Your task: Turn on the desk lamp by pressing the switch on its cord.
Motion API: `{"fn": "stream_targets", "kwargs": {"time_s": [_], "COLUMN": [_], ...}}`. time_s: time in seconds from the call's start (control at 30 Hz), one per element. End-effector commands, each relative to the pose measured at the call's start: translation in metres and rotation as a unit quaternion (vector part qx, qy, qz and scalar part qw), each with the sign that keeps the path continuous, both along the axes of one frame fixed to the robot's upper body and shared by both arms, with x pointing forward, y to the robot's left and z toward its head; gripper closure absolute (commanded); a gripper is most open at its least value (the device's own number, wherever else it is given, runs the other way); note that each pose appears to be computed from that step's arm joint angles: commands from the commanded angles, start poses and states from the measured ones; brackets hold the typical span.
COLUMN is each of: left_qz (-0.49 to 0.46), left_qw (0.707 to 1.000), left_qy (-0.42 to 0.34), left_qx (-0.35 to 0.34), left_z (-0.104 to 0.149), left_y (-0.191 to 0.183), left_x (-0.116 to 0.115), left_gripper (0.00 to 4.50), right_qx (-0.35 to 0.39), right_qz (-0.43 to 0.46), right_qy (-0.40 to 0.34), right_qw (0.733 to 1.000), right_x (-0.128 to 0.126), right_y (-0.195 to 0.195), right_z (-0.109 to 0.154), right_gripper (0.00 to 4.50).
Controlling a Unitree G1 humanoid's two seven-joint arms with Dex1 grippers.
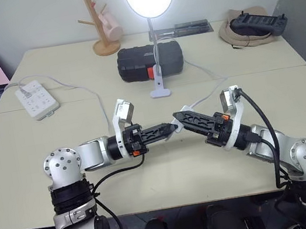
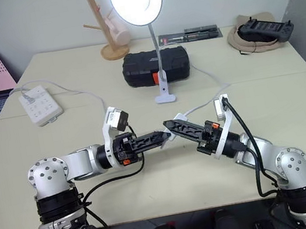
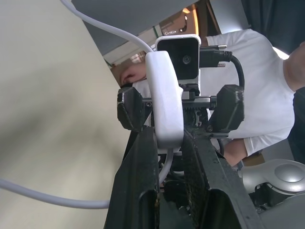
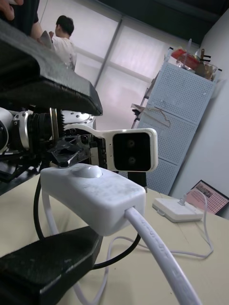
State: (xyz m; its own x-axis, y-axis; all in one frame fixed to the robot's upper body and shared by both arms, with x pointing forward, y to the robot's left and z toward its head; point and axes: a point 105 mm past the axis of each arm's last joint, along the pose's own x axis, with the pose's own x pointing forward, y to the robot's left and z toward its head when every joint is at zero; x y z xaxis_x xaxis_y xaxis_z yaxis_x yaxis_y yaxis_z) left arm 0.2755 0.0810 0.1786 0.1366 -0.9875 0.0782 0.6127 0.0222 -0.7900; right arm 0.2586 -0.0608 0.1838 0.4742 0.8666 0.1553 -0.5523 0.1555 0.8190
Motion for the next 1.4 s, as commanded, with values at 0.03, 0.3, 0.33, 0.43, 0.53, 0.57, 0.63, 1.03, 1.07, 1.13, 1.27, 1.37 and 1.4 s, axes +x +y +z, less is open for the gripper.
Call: {"fn": "stream_targets", "kwargs": {"time_s": [0.03, 0.3, 0.33, 0.43, 0.53, 0.57, 0.63, 1.03, 1.07, 1.13, 1.27, 1.37, 1.4], "left_qz": [0.012, 0.010, 0.007, -0.008, -0.023, -0.029, -0.043, -0.088, -0.087, -0.086, -0.084, -0.079, -0.075], "left_qw": [0.999, 0.963, 0.955, 0.912, 0.865, 0.844, 0.813, 0.780, 0.780, 0.783, 0.786, 0.788, 0.790], "left_qy": [-0.038, -0.222, -0.243, -0.331, -0.402, -0.428, -0.463, -0.497, -0.497, -0.494, -0.492, -0.489, -0.485], "left_qx": [0.005, 0.153, 0.171, 0.241, 0.299, 0.322, 0.349, 0.369, 0.369, 0.367, 0.364, 0.367, 0.366], "left_z": [0.017, 0.014, 0.011, 0.000, -0.013, -0.019, -0.029, -0.061, -0.061, -0.060, -0.056, -0.047, -0.042], "left_y": [0.008, 0.024, 0.024, 0.025, 0.024, 0.023, 0.022, 0.022, 0.023, 0.024, 0.031, 0.043, 0.050], "left_x": [0.012, 0.047, 0.051, 0.068, 0.081, 0.086, 0.092, 0.100, 0.101, 0.101, 0.101, 0.101, 0.100], "left_gripper": [4.15, 4.15, 4.15, 4.15, 4.15, 4.15, 4.15, 3.18, 2.99, 2.65, 1.68, 1.07, 0.87], "right_qx": [-0.016, -0.157, -0.186, -0.269, -0.323, -0.344, -0.363, -0.375, -0.375, -0.378, -0.386, -0.387, -0.388], "right_qz": [-0.002, -0.026, -0.023, -0.020, -0.016, -0.015, -0.012, -0.008, -0.008, -0.009, -0.012, -0.015, -0.015], "right_qy": [-0.013, -0.050, -0.067, -0.132, -0.185, -0.206, -0.228, -0.241, -0.241, -0.240, -0.236, -0.235, -0.236], "right_qw": [1.000, 0.986, 0.980, 0.954, 0.928, 0.916, 0.904, 0.895, 0.895, 0.894, 0.892, 0.891, 0.891], "right_x": [-0.007, -0.009, -0.010, -0.009, -0.008, -0.008, -0.009, -0.011, -0.011, -0.011, -0.010, -0.009, -0.009], "right_y": [-0.015, -0.048, -0.050, -0.052, -0.052, -0.052, -0.050, -0.042, -0.042, -0.044, -0.048, -0.050, -0.051], "right_z": [0.001, -0.011, -0.012, -0.009, -0.006, -0.006, -0.007, -0.024, -0.025, -0.026, -0.030, -0.031, -0.031], "right_gripper": [0.06, 0.06, 0.06, 0.06, 0.06, 0.06, 0.06, 0.00, 0.00, 0.00, 0.00, 0.00, 0.00]}}
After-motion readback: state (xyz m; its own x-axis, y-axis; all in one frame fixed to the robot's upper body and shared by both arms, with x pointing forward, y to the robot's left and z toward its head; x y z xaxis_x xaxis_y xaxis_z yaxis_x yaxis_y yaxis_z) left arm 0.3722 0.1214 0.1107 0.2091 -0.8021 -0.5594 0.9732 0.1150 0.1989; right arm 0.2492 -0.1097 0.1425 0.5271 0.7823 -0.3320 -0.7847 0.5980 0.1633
